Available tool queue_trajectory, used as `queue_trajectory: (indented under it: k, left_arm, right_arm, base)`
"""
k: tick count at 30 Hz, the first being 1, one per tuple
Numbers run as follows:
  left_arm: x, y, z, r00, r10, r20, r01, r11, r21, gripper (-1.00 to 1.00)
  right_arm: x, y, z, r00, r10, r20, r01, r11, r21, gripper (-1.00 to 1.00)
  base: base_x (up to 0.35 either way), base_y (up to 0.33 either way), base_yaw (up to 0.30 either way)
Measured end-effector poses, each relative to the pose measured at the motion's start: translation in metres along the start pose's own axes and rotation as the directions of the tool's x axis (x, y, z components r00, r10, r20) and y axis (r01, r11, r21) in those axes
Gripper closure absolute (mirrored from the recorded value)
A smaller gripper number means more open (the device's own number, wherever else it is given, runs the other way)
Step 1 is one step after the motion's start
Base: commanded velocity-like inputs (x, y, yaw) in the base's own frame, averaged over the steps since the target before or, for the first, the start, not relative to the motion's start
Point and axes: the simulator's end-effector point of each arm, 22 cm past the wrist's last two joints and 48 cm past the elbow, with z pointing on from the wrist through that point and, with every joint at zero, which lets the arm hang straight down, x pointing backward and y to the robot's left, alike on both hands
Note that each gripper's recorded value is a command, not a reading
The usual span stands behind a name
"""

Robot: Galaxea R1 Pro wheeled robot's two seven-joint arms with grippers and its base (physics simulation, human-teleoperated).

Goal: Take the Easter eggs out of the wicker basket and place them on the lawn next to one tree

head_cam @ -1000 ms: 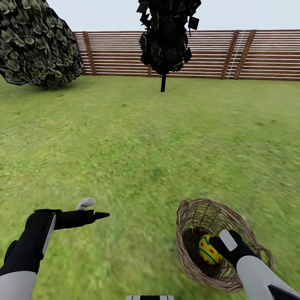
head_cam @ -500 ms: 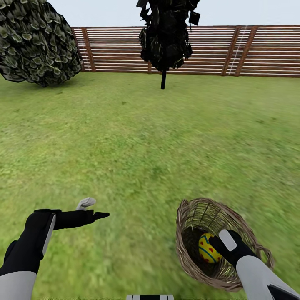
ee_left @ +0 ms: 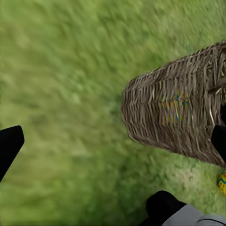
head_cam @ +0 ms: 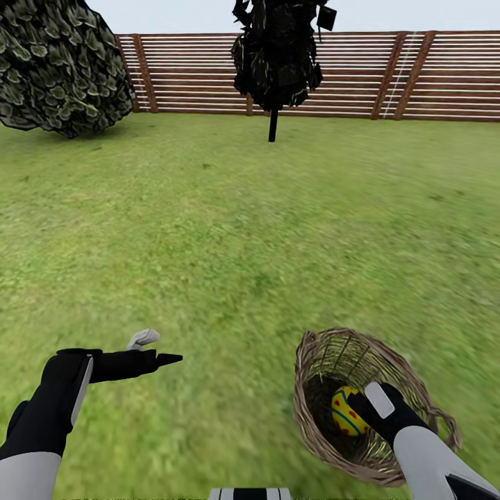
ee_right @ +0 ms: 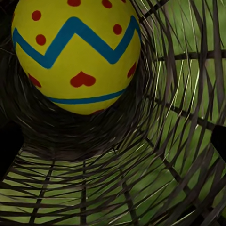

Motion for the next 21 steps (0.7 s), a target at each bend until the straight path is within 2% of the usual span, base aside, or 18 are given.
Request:
queue_trajectory:
  k: [5, 12, 21]
  left_arm:
    - [0.0024, 0.0027, 0.0025, 1.0, -0.005, -0.006, 0.005, 1.0, -0.002, -1.0]
    - [0.0055, 0.0062, 0.006, 1.0, -0.012, -0.014, 0.012, 1.0, -0.003, -1.0]
    - [0.007, 0.007, 0.0075, 1.0, -0.015, -0.018, 0.015, 1.0, -0.003, -1.0]
  right_arm:
    - [0.002, 0.0022, 0.0032, 1.0, -0.004, -0.004, 0.004, 1.0, -0.01, -1.0]
    - [0.005, 0.0061, 0.0063, 0.997, -0.071, 0.007, 0.071, 0.998, 0.0, -1.0]
    - [0.006, 0.006, 0.0077, 0.997, -0.078, 0.007, 0.078, 0.997, 0.002, -1.0]
  base:
    - [0.009, 0.0, 0.0]
    - [0.064, 0.0, 0.0]
    - [0.112, 0.023, 0.0]
